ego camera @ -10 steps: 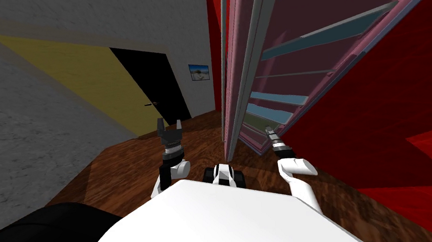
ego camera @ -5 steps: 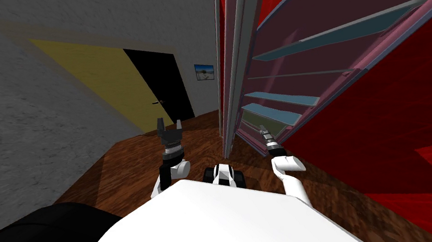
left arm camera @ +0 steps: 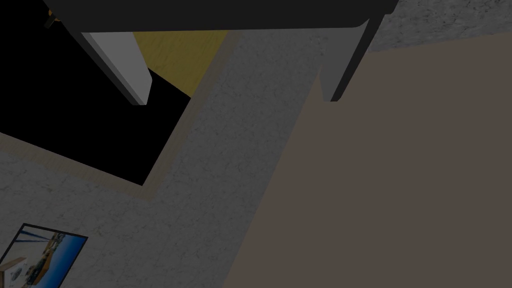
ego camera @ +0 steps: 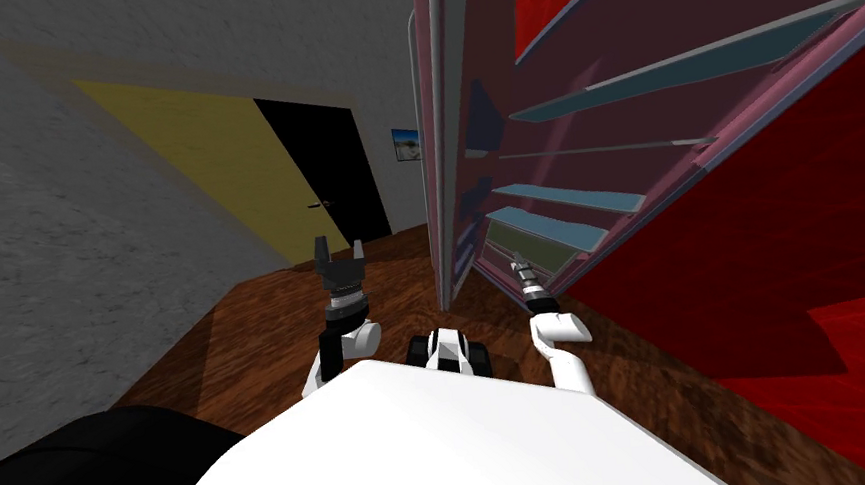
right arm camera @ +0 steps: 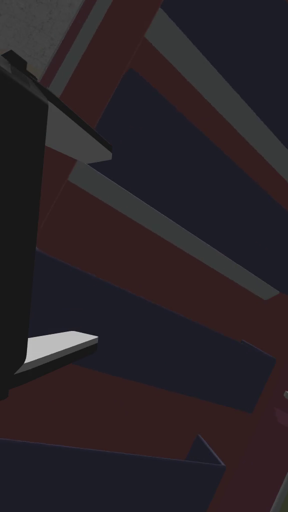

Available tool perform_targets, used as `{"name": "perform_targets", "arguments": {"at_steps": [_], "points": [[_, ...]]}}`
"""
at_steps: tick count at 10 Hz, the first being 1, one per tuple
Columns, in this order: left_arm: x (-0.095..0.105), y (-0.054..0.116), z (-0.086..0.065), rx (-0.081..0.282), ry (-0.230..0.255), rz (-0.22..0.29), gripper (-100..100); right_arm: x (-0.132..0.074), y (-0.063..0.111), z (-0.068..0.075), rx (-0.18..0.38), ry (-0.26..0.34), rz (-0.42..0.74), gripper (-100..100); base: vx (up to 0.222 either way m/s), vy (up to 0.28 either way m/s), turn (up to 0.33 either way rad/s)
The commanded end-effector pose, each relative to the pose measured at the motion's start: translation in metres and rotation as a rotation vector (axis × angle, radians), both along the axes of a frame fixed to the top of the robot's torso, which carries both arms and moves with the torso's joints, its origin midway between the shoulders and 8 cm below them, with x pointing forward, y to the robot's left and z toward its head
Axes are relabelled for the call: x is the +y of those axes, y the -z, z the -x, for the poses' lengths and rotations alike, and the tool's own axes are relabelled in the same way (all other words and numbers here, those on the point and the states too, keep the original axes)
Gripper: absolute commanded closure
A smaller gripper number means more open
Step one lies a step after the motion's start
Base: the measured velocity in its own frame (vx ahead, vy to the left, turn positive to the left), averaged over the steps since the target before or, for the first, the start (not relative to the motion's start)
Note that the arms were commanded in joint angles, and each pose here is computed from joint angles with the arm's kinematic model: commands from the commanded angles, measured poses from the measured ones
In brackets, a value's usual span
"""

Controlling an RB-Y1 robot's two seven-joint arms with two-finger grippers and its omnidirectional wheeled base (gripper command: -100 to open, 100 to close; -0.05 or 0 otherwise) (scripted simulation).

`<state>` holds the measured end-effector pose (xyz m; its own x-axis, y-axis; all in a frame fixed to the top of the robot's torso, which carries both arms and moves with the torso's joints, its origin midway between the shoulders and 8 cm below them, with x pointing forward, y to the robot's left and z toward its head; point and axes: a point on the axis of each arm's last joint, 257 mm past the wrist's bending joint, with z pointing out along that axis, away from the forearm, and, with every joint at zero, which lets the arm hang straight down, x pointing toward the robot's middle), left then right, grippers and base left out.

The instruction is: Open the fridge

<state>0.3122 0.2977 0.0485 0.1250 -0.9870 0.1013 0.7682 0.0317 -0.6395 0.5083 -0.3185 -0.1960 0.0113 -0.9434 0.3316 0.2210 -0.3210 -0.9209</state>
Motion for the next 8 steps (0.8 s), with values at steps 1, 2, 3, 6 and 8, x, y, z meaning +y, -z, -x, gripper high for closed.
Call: {"name": "perform_targets", "arguments": {"at_steps": [1, 2, 3, 6, 8], "points": [[0.000, 0.000, 0.000, 0.000, 0.000, 0.000, 0, -0.004, -0.010, -0.011, 0.000, 0.011, 0.001, -100, 0.050, 0.007, 0.054], [0.000, 0.000, 0.000, 0.000, 0.000, 0.000, 0, -0.003, -0.008, -0.008, -0.001, 0.006, 0.003, -100, 0.025, 0.002, 0.010], [0.000, 0.000, 0.000, 0.000, 0.000, 0.000, 0, -0.009, -0.017, -0.018, 0.005, 0.016, 0.002, -100, -0.033, 0.005, 0.084], [0.000, 0.000, 0.000, 0.000, 0.000, 0.000, 0, -0.019, -0.033, -0.031, 0.007, 0.031, 0.002, -100, -0.077, 0.000, 0.066], [0.000, 0.000, 0.000, 0.000, 0.000, 0.000, 0, -0.026, -0.044, -0.039, 0.006, 0.044, 0.002, -100, -0.066, 0.004, 0.057]]}}
